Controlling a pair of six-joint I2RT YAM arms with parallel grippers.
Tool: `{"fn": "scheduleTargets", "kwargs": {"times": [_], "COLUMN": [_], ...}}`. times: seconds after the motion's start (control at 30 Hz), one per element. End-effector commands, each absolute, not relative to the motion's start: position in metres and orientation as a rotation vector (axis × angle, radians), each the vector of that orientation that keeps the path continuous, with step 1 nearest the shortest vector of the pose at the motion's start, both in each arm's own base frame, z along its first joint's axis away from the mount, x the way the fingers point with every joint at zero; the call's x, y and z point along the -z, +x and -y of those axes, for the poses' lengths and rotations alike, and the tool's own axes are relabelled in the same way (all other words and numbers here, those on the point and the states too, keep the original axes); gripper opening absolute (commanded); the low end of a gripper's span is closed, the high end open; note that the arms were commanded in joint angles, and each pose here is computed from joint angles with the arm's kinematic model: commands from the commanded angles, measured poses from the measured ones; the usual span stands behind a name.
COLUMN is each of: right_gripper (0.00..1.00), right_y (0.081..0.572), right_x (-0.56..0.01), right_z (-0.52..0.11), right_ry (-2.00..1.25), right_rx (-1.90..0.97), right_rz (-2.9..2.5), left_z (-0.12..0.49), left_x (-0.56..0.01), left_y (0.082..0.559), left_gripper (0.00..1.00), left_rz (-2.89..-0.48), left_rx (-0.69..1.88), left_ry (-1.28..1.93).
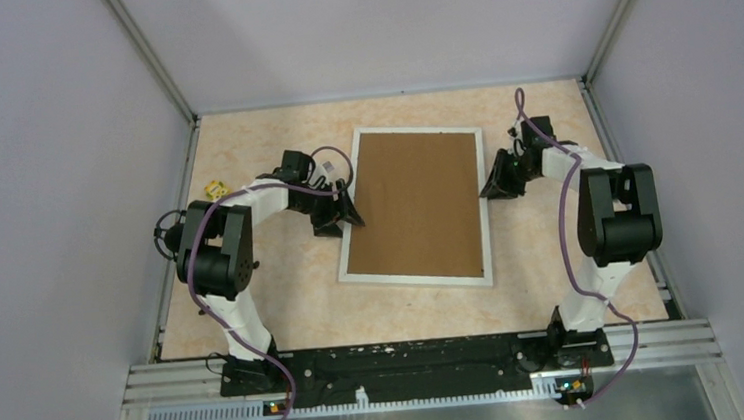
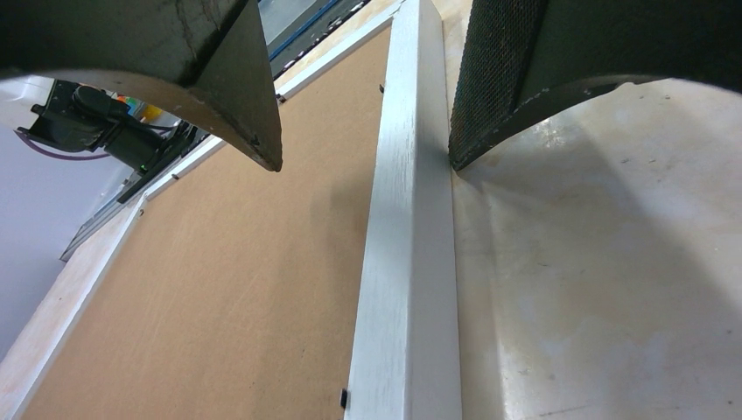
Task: Put the photo into the frame
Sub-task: Install the photo frame at the center of the board.
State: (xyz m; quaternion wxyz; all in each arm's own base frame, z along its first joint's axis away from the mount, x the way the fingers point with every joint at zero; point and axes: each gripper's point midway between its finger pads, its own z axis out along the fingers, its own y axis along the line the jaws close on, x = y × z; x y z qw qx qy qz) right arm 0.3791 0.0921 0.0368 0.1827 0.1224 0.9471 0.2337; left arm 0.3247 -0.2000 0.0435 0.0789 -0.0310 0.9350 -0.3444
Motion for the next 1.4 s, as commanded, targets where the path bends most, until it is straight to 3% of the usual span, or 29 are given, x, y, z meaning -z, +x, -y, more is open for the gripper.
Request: {"fn": "scheduleTargets", "kwargs": {"times": [0.0,0.7,0.97,1.07,1.23,1.37], "right_gripper": [0.28,0.41,0.47,0.49,0.56,0.65], "right_y": [0.355,0.349,0.311,0.304,0.341,0.359], "right_x": [0.008,0.041,0.045,0.041,-0.03,-0.062], "right_z": [-0.106,-0.109,-0.117,-0.137,-0.176,-0.16], "right_ry": [0.342,0.164,0.102,0.106,0.115,0.126], "right_rx": [-0.558,-0.197,0.098,-0.003,-0.551,-0.626], "right_rz": [-2.814,-2.982,-3.017,-3.019,-2.836,-2.727], "left_z": [0.212,0.208,0.208,0.208,0.207,0.205], "left_x": [-0.05,-0.046,-0.051,-0.053,-0.068,-0.075], "left_y": [0.323,0.324,0.326,0.328,0.337,0.343], "left_gripper": [0.74,0.74,0.74,0.75,0.82,0.89], "left_rz": [-2.774,-2.788,-2.774,-2.764,-2.726,-2.698], "left_rx": [1.114,1.081,1.083,1.086,1.073,1.096], "left_ry": [-0.037,-0.047,-0.044,-0.042,-0.04,-0.083]}}
